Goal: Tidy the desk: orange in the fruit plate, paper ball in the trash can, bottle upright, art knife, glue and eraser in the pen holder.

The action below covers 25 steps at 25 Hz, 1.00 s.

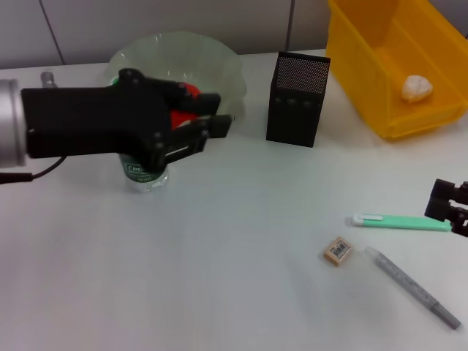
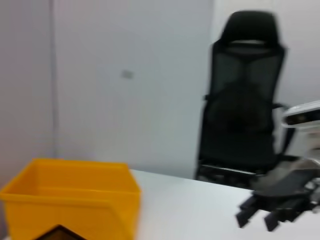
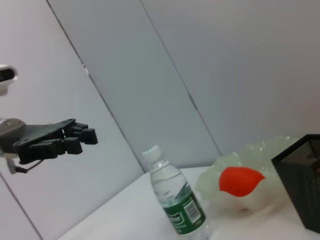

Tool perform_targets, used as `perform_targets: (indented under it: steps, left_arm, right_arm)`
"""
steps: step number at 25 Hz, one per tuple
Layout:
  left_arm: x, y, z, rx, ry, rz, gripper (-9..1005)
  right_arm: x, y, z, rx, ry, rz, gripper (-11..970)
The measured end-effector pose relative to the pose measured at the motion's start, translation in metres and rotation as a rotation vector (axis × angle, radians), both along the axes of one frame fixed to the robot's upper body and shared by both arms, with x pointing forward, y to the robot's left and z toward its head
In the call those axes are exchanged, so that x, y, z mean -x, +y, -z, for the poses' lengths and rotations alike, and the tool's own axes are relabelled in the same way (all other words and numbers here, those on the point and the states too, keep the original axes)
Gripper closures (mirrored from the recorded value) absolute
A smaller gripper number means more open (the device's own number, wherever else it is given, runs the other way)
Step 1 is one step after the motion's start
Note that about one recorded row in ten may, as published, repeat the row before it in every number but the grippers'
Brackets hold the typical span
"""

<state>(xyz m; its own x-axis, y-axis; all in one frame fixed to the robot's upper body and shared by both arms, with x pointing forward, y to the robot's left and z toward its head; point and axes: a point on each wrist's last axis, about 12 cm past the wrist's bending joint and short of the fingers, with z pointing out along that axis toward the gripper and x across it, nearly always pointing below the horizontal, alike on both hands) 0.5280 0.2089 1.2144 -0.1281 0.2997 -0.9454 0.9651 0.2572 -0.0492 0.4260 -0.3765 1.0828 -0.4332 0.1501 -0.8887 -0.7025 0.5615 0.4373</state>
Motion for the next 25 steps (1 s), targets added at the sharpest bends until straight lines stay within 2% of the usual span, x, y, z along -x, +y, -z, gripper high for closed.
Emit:
perform_targets:
  steps: [6, 8, 14, 17, 19, 25]
  left_arm:
    - [-0.010, 0.014, 0.016, 0.037, 0.042, 0.088, 676]
    - [-0.011, 0.015, 0.022, 0.033, 0.041, 0.098, 868]
    - [-0.016, 0.016, 0.039, -0.014, 0.025, 0.111, 883]
    - [-0.020, 0.015, 0.048, -0.031, 0.040, 0.102, 936]
    - [-0.023, 0.016, 0.050, -0.036, 0.047, 0.090, 972]
    - [-0.026, 0.019, 0.055, -0.043, 0.058, 0.059, 948]
  right_arm:
    - [0.000, 0.003, 0.000, -0.007, 0.013, -0.026, 435]
    - [-0.001, 0.006, 0.001, -0.003, 0.030, -0.043, 434]
    - [-0.008, 0.010, 0.001, -0.002, 0.072, -0.073, 434]
    - [-0.014, 0.012, -0.001, 0.010, 0.102, -0.091, 435]
    - [-0.020, 0.011, -0.005, 0.034, 0.132, -0.103, 435]
    - [-0.025, 0.007, -0.021, 0.115, 0.191, -0.106, 434]
